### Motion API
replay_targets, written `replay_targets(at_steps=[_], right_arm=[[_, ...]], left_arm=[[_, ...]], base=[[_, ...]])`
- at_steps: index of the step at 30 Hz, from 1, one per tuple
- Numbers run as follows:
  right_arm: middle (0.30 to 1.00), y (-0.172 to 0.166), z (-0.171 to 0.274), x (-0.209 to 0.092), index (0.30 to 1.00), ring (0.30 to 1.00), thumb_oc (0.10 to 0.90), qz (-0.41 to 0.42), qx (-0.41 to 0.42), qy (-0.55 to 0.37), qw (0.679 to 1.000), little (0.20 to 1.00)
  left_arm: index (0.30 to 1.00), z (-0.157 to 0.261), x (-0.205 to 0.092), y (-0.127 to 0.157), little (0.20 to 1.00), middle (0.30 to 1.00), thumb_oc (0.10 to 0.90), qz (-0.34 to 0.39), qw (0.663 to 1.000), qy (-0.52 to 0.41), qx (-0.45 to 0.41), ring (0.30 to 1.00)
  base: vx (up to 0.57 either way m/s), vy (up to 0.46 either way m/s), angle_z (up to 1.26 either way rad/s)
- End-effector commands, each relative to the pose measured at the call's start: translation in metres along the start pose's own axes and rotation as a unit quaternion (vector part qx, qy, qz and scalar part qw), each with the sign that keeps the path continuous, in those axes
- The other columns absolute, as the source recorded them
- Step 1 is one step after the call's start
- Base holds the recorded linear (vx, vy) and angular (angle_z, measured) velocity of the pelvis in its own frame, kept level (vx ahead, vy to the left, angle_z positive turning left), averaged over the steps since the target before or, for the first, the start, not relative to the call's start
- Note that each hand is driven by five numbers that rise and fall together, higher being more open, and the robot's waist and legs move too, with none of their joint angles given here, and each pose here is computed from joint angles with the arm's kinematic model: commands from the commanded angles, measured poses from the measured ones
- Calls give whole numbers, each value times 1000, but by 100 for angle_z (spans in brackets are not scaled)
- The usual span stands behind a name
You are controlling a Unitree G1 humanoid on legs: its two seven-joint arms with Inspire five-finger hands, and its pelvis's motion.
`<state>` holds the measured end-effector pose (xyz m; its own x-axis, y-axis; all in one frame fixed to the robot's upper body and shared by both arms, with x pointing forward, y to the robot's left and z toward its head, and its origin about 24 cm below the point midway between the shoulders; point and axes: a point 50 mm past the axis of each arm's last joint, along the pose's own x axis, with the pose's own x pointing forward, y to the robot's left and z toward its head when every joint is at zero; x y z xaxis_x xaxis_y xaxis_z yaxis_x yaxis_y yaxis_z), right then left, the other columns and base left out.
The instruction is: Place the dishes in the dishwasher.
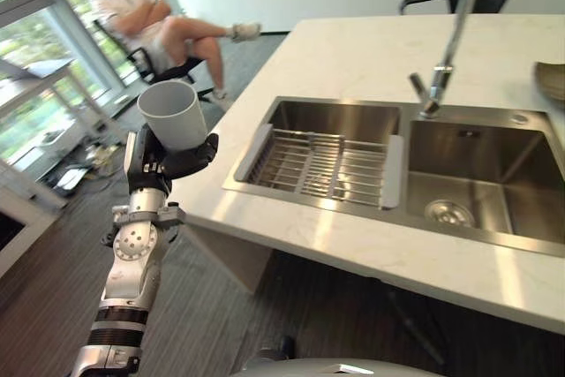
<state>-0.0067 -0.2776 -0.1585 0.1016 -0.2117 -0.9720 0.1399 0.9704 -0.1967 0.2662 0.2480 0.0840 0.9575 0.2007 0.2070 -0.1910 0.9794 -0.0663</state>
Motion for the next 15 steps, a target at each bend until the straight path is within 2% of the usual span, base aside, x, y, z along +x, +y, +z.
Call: replay_targets(at_steps=[1,4,9,15], right_arm=[[900,2,36,2,900,900,800,4,9,-61,998,900],[900,-5,34,1,900,900,800,-10,21,-55,998,900],[900,-3,21,2,900,900,800,-11,20,-34,999,900],[900,-3,6,1,900,900,800,-21,43,-13,999,900]], left_arm=[[300,78,21,19,300,300,400,4,984,-173,33,300],[300,68,9,35,300,300,400,24,986,-147,70,300],[300,55,-11,58,300,300,400,54,987,-111,108,300],[300,50,-14,59,300,300,400,40,984,-92,147,300]], base=[[-191,-46,183],[-253,68,151],[-267,95,98],[-292,337,154]])
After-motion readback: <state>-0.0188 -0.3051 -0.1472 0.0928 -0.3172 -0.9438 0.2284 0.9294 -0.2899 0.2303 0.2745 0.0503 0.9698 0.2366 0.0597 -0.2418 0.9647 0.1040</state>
